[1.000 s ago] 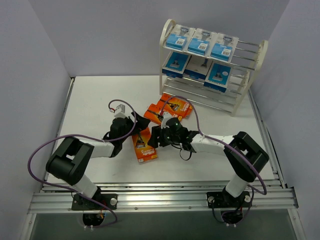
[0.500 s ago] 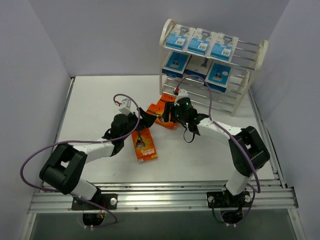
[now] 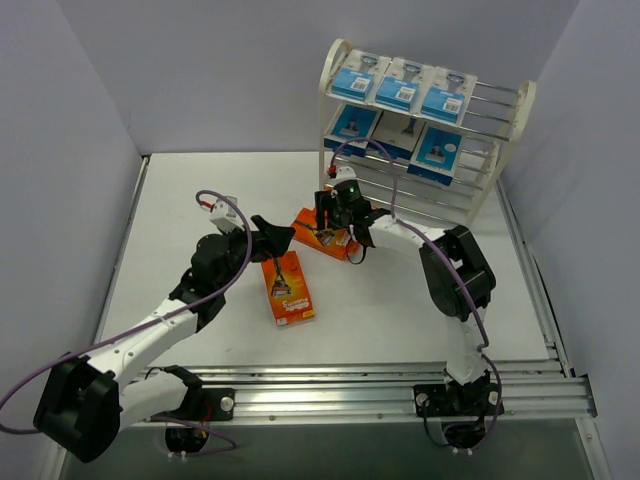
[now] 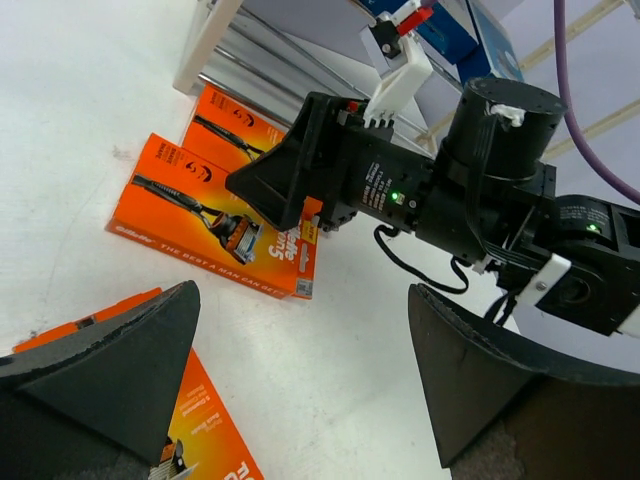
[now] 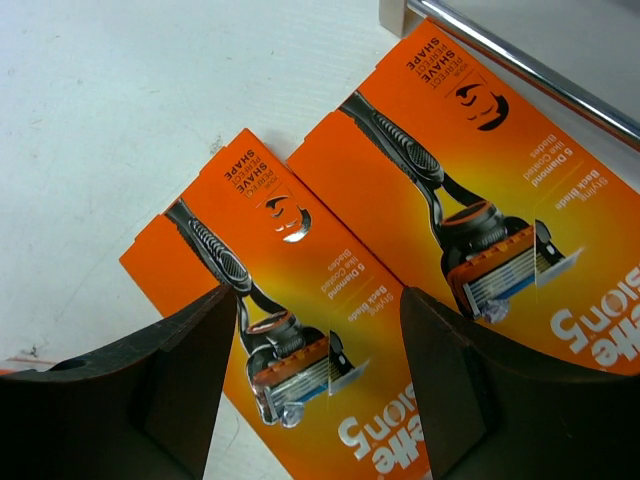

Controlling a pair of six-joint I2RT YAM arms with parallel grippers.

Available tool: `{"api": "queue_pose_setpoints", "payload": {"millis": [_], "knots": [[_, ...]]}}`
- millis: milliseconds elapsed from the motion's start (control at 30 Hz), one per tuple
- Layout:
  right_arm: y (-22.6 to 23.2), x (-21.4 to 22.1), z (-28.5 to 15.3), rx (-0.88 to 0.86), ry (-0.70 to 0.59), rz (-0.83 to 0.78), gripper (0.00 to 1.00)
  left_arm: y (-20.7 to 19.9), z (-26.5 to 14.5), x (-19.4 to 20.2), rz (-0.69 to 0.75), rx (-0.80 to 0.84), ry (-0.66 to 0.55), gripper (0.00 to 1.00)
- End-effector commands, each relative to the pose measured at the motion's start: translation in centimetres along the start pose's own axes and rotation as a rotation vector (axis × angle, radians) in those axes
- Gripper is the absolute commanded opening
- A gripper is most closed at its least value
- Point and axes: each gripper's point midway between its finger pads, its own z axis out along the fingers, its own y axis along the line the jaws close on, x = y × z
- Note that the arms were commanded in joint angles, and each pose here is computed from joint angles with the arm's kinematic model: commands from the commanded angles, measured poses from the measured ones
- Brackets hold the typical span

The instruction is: Place and organize the shaving razors onto the shelf

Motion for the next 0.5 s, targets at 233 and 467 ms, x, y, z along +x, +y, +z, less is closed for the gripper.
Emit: {"api": "queue_pose_setpoints", "payload": {"millis": [233,467], "knots": [[-0.5,1.7,1.6,-0.006,0.038,-0.001,0.62,0.9,-1.3,-1.2,0.04,-0.038,-0.007,0.94],[-1.2,4.6,1.6,0.003,0.081,0.008,0.62,1.4,-1.3,-0.3,0.021,-0.03,0.01,0.94]]}}
